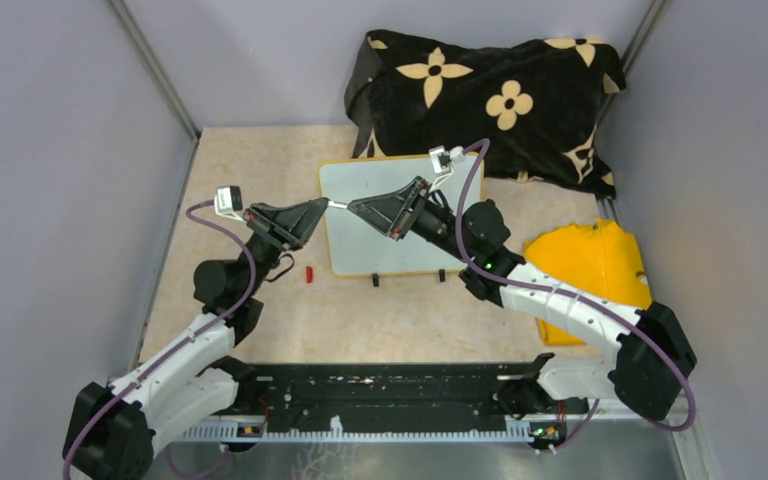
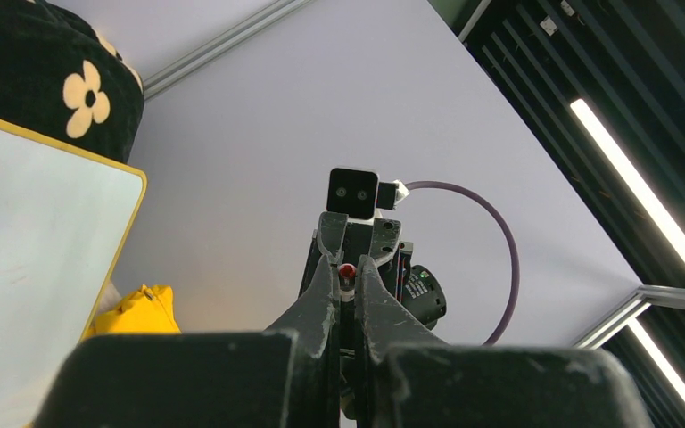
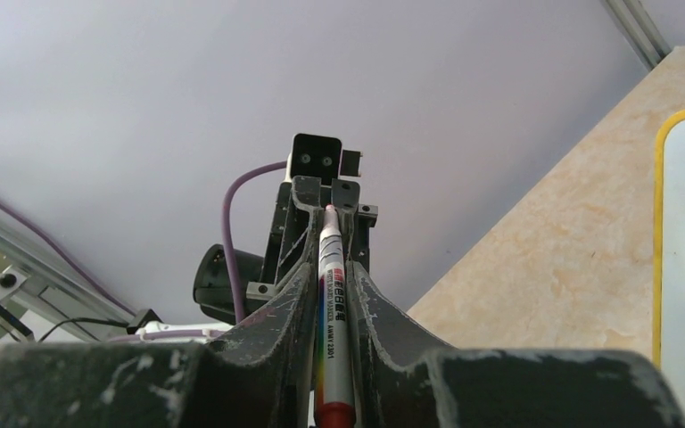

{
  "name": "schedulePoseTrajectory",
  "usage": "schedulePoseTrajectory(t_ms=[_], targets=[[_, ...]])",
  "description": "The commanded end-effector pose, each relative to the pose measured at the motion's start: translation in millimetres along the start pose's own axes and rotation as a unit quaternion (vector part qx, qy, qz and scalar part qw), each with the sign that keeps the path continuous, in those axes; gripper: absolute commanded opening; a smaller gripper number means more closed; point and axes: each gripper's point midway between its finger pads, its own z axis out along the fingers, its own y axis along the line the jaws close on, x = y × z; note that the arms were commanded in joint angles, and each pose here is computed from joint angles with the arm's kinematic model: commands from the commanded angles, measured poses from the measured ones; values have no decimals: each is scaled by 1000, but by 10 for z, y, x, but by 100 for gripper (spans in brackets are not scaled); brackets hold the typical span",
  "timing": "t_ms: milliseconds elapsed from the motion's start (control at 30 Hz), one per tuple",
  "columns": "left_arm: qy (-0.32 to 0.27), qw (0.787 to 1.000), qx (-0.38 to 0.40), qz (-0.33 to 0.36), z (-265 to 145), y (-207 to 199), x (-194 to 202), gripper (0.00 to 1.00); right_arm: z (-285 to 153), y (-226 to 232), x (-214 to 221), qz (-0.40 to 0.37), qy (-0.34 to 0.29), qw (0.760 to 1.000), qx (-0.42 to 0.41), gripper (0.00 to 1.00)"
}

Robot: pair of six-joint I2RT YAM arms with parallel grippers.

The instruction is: Write a sentence on the whiteboard

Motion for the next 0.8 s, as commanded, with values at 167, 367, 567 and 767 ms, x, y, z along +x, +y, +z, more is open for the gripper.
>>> schedulePoseTrajectory(t_ms=[167,367,567,767], targets=[[1,1000,4,0,-17,-6,13,0,55,298,-254,-14,-33,998,-44,22],[3,1000,1,0,-25,10,22,0,62,295,-252,-13,-32,998,-43,23],[7,1000,0,-2,-27,19,40,0,64,273,-244,-12,-31,999,-39,23],[10,1000,0,-4,-23,13,50,0,68,251,-248,-11,-34,999,-36,24]])
